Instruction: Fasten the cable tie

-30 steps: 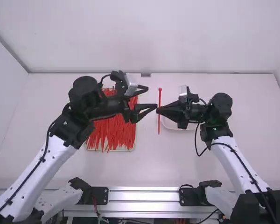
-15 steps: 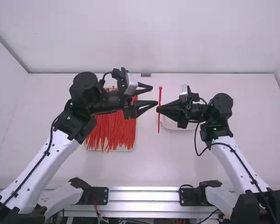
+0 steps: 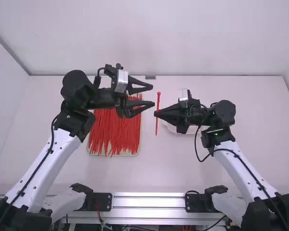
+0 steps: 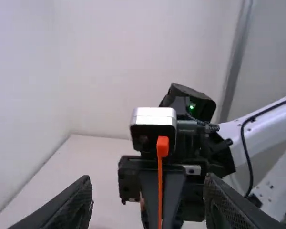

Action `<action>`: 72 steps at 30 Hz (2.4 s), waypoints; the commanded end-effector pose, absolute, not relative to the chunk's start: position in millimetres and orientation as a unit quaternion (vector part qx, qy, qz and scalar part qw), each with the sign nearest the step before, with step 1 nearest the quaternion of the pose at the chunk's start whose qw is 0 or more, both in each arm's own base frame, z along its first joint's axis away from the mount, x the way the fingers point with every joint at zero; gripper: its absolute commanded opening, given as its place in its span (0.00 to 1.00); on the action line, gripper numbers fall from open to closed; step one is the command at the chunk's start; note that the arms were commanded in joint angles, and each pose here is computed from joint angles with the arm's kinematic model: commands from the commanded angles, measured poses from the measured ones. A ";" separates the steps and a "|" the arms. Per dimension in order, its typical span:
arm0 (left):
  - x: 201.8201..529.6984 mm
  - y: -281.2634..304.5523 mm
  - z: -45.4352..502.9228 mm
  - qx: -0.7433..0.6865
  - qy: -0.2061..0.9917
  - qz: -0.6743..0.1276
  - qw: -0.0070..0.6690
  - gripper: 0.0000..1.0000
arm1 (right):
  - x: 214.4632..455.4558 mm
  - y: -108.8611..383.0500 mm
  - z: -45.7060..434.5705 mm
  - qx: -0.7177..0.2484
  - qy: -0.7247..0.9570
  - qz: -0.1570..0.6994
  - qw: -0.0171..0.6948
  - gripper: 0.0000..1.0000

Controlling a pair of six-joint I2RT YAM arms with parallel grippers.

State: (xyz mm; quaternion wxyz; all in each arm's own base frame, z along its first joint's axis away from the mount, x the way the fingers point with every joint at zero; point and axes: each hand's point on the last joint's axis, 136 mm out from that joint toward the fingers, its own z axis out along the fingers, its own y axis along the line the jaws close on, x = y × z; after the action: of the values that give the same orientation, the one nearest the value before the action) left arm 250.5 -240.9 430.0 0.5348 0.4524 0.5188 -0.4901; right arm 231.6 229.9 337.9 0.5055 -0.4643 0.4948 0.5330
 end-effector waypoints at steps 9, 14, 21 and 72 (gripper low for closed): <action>244.8 -244.0 424.4 0.453 0.525 -0.508 0.511 0.51 | 224.8 236.1 353.6 -0.469 0.481 0.536 0.511 0.00; 240.4 -248.3 424.4 0.457 0.521 -0.513 0.506 0.51 | 219.0 241.5 353.5 -0.478 0.472 0.539 0.508 0.00; 241.6 -247.1 423.9 0.456 0.523 -0.512 0.506 0.37 | 219.4 240.9 353.4 -0.477 0.473 0.539 0.508 0.00; 236.7 -224.1 521.2 0.423 0.518 -0.537 0.514 0.02 | 207.5 251.0 312.4 -0.519 0.479 0.535 0.463 0.21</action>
State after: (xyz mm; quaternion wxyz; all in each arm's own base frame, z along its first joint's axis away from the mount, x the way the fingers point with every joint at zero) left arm 244.8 -222.2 513.7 0.5148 0.4109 0.5293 -0.5347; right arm 208.8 251.4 299.0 0.4502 -0.5102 0.4931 0.5420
